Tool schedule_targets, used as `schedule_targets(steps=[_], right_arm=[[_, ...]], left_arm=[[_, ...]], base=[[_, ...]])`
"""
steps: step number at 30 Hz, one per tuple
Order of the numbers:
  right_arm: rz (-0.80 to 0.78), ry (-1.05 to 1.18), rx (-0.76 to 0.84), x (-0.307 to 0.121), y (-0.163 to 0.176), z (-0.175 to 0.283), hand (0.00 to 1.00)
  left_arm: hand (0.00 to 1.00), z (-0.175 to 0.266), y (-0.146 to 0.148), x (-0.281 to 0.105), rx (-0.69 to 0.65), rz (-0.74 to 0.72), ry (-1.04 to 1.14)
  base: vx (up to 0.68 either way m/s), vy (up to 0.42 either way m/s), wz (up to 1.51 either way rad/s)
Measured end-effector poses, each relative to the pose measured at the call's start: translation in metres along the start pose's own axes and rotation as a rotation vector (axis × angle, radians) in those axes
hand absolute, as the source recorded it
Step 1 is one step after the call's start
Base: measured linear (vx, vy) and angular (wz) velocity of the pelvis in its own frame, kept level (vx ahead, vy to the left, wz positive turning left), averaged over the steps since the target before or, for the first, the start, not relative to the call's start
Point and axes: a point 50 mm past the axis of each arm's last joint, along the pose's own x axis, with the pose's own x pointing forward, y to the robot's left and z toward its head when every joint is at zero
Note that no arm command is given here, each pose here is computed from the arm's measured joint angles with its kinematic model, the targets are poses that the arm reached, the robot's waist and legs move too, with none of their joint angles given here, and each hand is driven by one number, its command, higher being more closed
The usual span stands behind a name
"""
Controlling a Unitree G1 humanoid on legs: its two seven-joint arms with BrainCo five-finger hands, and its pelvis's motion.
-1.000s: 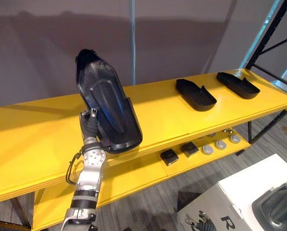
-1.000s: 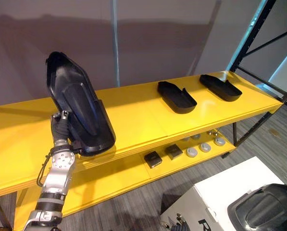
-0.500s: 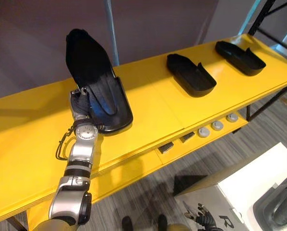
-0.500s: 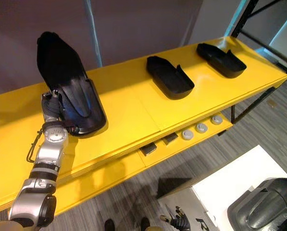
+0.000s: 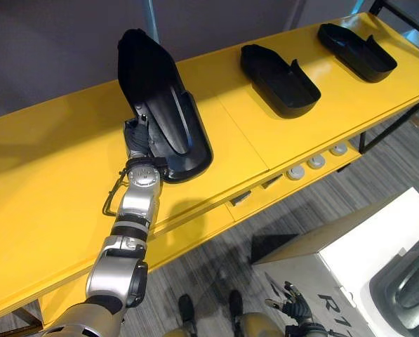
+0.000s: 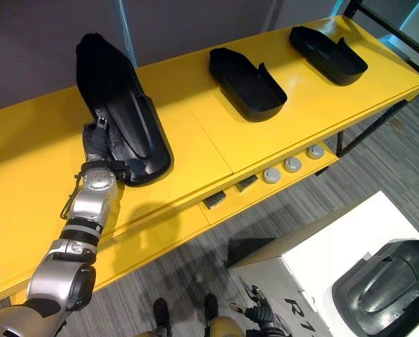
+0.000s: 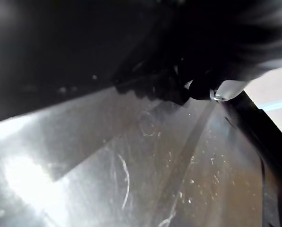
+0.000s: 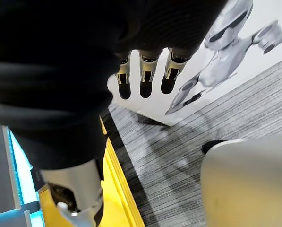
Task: Walk over and take plastic housings, then place them on the shelf
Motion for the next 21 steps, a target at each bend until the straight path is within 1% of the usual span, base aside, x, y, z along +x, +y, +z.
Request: schedule_targets(steps=[1,2,8,11,21], right_arm=[[0.006,-0.014,-0.001,-0.003,0.002,0.001,0.0],[0.012,-0.025,-0.002,-0.005,0.003,0.002,0.0],[0.011,-0.05,0.012,-0.01,0.005,0.003,0.0],[0.011,-0.065,0.012,-0.01,0.004,0.006,0.0],[0.009,-0.06,0.008,-0.01,0.003,0.004,0.0]], left_arm=[[1.0,0.004,-0.004,0.0,-0.011,-0.007,-0.005],[0.0,0.008,-0.006,0.001,-0.017,-0.006,-0.014],[0.0,0.023,-0.004,0.01,-0.038,0.04,-0.031],[0.0,0.032,-0.006,0.012,-0.048,0.04,-0.051],[0.0,0.026,0.0,0.015,-0.057,0.066,-0.017]], base=[[-0.03,0.012,-0.06],[-0.01,0.004,-0.06],[0.01,-0.002,-0.08],[0.0,-0.022,0.04],[-0.02,-0.011,0.02]])
